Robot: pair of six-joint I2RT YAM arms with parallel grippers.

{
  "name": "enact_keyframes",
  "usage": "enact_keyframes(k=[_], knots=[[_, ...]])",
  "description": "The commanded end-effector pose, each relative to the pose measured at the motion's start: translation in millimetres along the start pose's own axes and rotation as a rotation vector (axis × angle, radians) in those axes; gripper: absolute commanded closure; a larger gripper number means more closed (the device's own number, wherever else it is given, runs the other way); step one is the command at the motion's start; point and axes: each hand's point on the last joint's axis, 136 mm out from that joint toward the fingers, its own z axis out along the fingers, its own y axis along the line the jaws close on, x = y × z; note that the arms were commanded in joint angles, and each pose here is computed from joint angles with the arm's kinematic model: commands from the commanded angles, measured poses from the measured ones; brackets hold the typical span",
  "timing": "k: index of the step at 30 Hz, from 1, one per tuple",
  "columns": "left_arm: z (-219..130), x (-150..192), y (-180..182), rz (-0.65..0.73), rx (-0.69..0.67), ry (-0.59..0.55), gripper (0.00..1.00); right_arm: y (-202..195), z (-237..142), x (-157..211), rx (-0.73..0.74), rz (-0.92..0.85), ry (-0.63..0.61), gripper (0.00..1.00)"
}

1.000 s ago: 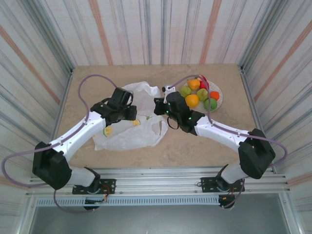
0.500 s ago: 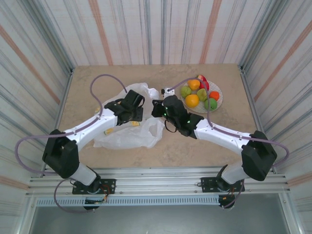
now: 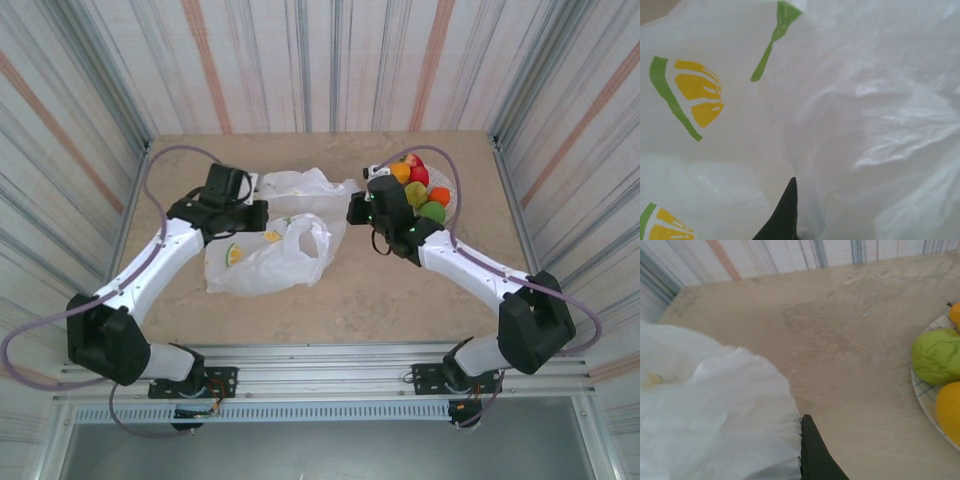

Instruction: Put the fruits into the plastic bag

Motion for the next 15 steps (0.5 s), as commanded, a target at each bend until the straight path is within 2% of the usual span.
enact_keyframes(k=[1,4,7,11,15], knots=[[-25.3,-6.7,-20.4,0.033,0.184,0.004,1.00,-4.4,10.0,25.4,-0.034,-0.090,0.130,1.00],[-32.9,-23.1,-12.1,-0.028,0.249,-0.033,1.00,-12.4,21.5,28.3,-0.047,-0.051,0.196,1.00],[-30.0,-33.5,-6.1,-0.037,0.225,-0.034,1.00,-3.4,31.7,32.2,-0.105,-0.025,0.236,0.96],[-16.5,-46.8,1.2,-0.071,0.193,-0.020,1.00,4.4,44.3,33.5,-0.129,-0.024,0.295,0.81],[0.8,-60.2,7.5,-0.119,0.170,0.007,1.00,8.8,49.5,32.8,-0.134,-0.044,0.348,0.60]])
